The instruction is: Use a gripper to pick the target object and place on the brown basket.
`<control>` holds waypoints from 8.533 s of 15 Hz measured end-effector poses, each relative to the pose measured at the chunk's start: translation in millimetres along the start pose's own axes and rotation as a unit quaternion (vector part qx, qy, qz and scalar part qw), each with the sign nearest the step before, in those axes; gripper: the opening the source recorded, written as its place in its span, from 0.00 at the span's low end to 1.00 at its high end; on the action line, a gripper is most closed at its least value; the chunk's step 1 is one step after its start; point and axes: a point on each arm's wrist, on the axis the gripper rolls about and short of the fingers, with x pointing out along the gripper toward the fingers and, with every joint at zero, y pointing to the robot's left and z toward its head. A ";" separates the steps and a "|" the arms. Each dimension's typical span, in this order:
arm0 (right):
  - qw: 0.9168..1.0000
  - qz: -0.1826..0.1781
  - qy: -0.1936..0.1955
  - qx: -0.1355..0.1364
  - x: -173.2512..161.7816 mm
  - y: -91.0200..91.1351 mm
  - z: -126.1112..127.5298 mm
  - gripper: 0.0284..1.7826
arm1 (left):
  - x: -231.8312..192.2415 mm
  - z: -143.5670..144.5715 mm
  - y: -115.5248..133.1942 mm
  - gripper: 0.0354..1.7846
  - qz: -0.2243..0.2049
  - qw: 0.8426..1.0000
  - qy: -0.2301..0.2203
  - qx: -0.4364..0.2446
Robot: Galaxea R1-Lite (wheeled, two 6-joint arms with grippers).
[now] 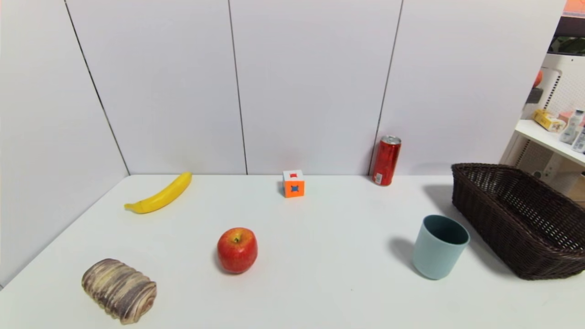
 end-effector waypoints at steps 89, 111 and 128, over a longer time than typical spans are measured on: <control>0.823 0.178 0.528 -0.111 330.2 80.7 166.3 0.04 | 0.0 0.1 0.0 0.94 0.000 1.000 0.000 0.000; 0.861 -0.017 0.507 -0.041 375.2 -103.1 137.2 0.04 | 0.0 0.1 0.0 0.94 0.000 1.000 0.000 0.000; 0.909 -0.034 0.410 -0.065 330.8 -89.4 207.9 0.85 | 0.0 0.0 0.0 0.94 0.000 1.000 0.000 0.000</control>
